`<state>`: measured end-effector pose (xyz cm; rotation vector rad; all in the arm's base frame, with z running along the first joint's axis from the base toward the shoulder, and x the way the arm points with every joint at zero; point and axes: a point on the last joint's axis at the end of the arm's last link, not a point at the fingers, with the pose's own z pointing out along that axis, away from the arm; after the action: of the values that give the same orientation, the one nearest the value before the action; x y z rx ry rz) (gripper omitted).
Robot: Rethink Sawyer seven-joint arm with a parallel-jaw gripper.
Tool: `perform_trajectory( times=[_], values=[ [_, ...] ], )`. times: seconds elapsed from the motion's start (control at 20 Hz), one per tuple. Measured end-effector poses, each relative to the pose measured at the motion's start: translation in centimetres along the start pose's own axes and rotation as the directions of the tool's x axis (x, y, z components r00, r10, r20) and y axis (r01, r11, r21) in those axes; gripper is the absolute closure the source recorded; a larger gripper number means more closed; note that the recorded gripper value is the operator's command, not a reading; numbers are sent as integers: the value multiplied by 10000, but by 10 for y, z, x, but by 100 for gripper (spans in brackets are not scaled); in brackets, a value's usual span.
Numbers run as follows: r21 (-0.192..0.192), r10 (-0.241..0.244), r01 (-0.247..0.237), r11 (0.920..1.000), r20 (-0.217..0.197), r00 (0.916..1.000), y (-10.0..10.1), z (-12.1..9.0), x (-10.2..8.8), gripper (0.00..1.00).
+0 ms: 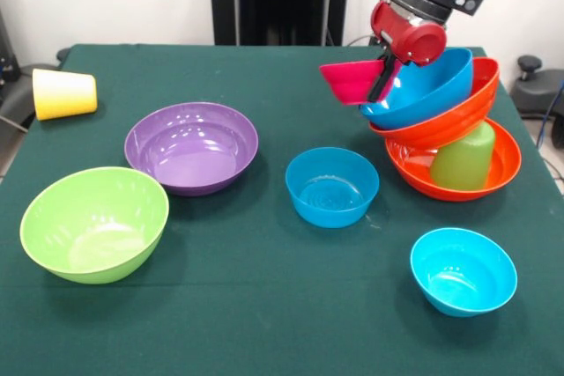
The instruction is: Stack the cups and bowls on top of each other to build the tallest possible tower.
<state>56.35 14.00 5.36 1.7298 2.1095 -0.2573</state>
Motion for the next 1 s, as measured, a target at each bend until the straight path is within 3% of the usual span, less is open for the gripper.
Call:
perform_trajectory(
  times=[0.5,1.0],
  values=[
    [-90,45,-47,9999,-213,9998,4,-4,5,100],
    [-763,351,-432,9962,-1046,9939,31,-41,17,100]
  ],
)
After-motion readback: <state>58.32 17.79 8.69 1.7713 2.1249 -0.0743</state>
